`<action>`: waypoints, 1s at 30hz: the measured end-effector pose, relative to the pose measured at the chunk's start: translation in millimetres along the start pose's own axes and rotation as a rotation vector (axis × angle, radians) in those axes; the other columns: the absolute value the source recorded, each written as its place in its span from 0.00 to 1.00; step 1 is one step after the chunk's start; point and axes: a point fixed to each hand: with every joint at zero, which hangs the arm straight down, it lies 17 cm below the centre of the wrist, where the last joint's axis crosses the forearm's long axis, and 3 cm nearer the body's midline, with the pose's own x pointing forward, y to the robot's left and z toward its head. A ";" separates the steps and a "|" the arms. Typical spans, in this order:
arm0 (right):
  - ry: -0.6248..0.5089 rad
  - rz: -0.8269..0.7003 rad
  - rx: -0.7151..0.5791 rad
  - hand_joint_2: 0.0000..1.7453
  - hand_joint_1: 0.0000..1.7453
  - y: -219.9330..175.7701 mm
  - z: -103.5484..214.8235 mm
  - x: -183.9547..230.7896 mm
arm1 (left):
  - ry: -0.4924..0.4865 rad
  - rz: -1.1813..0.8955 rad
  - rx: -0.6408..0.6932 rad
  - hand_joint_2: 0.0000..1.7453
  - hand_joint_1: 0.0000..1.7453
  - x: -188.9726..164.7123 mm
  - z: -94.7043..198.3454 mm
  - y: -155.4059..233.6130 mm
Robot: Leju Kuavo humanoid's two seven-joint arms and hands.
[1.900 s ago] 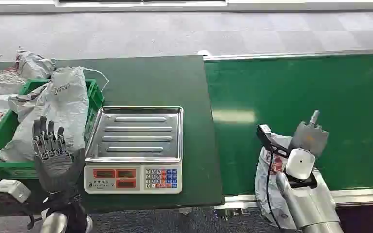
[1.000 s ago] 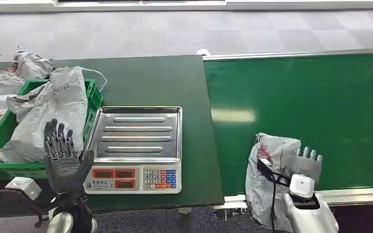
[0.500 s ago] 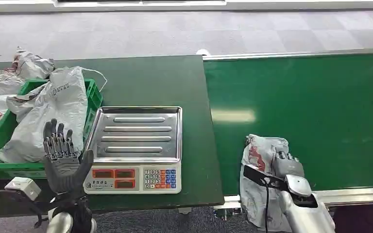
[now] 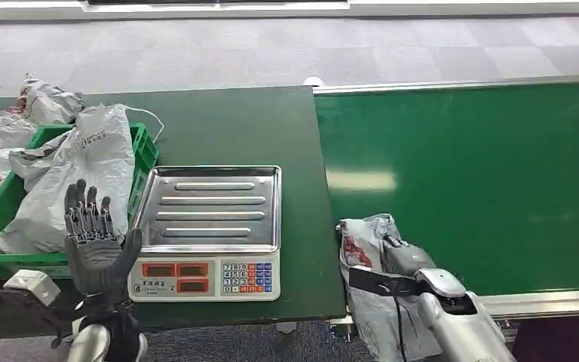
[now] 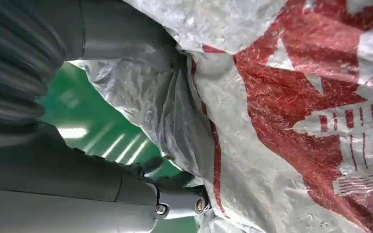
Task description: Moved the parcel from conveyor to table for the left to box.
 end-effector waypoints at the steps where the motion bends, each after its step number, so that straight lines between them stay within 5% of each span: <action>1: -0.006 0.006 0.001 1.00 1.00 -0.4 -1.1 2.0 | 0.001 0.001 -0.001 1.00 0.00 -0.2 -0.7 -0.4; 25: -0.066 0.022 -0.006 1.00 1.00 -11.6 -10.9 20.5 | 0.005 -0.007 -0.004 1.00 0.00 -1.0 -2.9 -1.6; 30: -0.059 0.051 -0.098 1.00 1.00 -30.0 -13.0 20.2 | 0.005 -0.011 -0.001 1.00 0.00 0.1 -0.6 -0.2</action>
